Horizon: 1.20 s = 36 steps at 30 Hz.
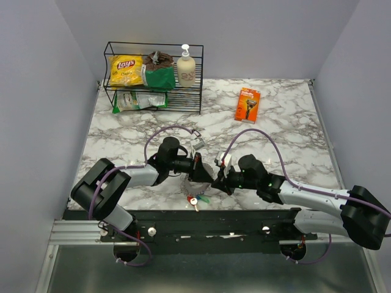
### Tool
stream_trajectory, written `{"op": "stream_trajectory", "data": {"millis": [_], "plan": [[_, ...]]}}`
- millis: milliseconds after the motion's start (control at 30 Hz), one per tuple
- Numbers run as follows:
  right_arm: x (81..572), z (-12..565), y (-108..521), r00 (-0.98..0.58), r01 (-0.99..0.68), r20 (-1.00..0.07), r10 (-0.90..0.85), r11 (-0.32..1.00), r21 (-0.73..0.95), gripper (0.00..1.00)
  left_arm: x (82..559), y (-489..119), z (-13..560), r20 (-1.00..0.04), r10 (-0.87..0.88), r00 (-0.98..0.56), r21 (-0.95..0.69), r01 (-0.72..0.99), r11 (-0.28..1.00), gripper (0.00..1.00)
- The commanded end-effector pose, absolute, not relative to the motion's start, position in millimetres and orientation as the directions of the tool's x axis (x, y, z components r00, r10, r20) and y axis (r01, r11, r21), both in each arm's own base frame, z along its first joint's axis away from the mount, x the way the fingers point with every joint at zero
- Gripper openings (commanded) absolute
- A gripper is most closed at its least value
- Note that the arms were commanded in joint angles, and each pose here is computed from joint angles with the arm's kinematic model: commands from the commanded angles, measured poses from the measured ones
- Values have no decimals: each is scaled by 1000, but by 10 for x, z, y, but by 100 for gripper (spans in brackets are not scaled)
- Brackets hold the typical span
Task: Put the keys on the keyring
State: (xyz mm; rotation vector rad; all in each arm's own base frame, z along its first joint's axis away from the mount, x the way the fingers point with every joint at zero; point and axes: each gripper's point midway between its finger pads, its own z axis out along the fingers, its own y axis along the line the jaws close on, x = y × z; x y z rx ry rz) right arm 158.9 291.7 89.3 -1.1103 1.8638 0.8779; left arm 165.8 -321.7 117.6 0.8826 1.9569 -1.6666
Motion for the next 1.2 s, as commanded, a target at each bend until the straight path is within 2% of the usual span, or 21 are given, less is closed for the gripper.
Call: {"op": "stream_trajectory", "data": {"millis": [0,133,167,267,600,733,900,1067,1167], "plan": [[1535,919,3010,-306,-919,-882,-359,353,175,1,1654,-3316,1518,-769,138,-625,-634,773,-31,0],[1539,918,3003,-307,-917,-880,-361,358,173,11,1649,-3306,1519,-766,133,-628,-637,770,-30,0],[1536,923,2998,-310,-916,-880,-360,361,175,22,1665,-3300,1510,-766,132,-630,-638,770,-26,0],[1540,942,2985,-308,-915,-881,-358,366,171,37,1666,-3295,1500,-764,133,-632,-640,768,-24,0],[1551,1028,2930,-314,-903,-887,-339,395,168,42,1700,-3287,1415,-757,156,-634,-641,768,9,0],[1523,1249,2863,-299,-898,-911,-284,407,168,44,1717,-3258,1392,-761,164,-627,-633,774,22,0],[1528,1443,2685,-297,-864,-934,-200,472,173,50,1696,-3209,1393,-760,184,-623,-628,777,39,0],[1606,1712,2532,-230,-834,-967,-105,534,140,62,1643,-3188,1492,-767,192,-612,-621,784,17,0],[1616,1779,2522,-207,-836,-973,-105,535,120,63,1616,-3189,1556,-763,191,-617,-628,778,5,0]]}}
